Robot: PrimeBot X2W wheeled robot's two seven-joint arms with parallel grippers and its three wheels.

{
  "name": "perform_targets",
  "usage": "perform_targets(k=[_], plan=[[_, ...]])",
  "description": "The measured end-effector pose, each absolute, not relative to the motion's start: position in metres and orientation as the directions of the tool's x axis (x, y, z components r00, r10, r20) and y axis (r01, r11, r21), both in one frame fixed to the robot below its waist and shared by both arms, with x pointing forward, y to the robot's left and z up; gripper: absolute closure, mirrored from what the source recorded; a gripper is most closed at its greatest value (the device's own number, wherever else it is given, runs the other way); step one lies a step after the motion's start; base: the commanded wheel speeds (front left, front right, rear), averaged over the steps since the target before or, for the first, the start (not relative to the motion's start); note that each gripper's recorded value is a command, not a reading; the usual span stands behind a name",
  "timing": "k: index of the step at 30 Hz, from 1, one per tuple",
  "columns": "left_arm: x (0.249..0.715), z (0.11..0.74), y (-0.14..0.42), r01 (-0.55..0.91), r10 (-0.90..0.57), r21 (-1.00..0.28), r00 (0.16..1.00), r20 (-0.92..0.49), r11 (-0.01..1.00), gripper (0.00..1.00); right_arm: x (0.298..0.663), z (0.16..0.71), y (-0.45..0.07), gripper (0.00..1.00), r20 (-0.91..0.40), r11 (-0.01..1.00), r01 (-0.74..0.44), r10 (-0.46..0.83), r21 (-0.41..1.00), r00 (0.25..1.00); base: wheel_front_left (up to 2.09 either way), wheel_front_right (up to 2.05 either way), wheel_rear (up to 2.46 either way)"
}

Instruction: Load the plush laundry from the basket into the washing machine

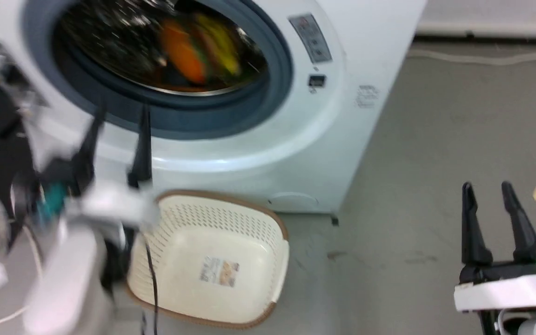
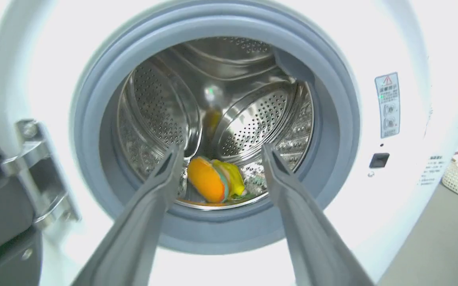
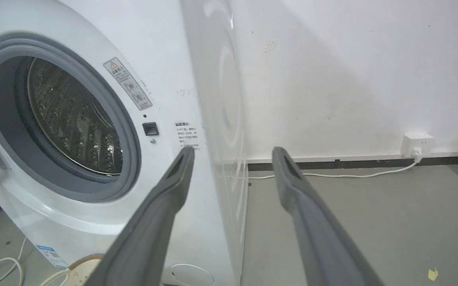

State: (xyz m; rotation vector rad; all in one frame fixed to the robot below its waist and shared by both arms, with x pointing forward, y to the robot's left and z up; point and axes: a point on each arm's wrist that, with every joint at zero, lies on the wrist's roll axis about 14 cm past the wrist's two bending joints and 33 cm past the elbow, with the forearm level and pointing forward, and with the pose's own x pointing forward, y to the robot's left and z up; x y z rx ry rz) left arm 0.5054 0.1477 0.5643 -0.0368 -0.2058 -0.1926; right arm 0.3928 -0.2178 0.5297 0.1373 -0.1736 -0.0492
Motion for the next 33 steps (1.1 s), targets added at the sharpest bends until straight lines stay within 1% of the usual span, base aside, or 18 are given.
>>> perform_targets(k=[4, 5, 8, 15, 22, 23, 33], plan=[[0.454, 0.551, 0.165, 0.110, -0.102, -0.033, 0.977, 0.185, 0.993, 0.00, 0.386, 0.538, -0.203, 0.00, 0.191, 0.990, -0.008, -0.019, 0.141, 0.981, 0.00, 0.00, 0.00], [0.426, 0.543, 0.174, 0.060, -0.053, -0.042, 0.984, 0.168, 0.997, 0.00, 0.380, 0.541, -0.197, 0.00, 0.200, 0.990, -0.029, 0.000, 0.140, 0.980, 0.00, 0.00, 0.00], [0.405, 0.531, 0.178, 0.037, -0.032, -0.035, 0.990, 0.136, 0.999, 0.00, 0.374, 0.540, -0.193, 0.00, 0.196, 0.989, -0.038, 0.010, 0.142, 0.980, 0.00, 0.00, 0.00], [0.384, 0.502, 0.168, 0.081, -0.082, 0.027, 0.995, 0.051, 0.996, 0.00, 0.369, 0.535, -0.183, 0.00, 0.178, 0.988, -0.065, 0.040, 0.139, 0.983, 0.00, 0.00, 0.00], [0.385, 0.500, 0.163, 0.086, -0.088, 0.034, 0.995, 0.051, 0.996, 0.00, 0.367, 0.532, -0.182, 0.00, 0.171, 0.988, -0.068, 0.044, 0.139, 0.984, 0.00, 0.00, 0.00], [0.385, 0.500, 0.163, 0.087, -0.088, 0.032, 0.995, 0.050, 0.996, 1.00, 0.367, 0.532, -0.182, 1.00, 0.171, 0.988, -0.068, 0.044, 0.139, 0.984, 0.00, 0.00, 0.00], [0.385, 0.502, 0.163, 0.083, -0.085, 0.031, 0.995, 0.047, 0.996, 1.00, 0.367, 0.532, -0.181, 1.00, 0.162, 0.988, -0.070, 0.047, 0.136, 0.986, 0.00, 0.00, 0.00]])
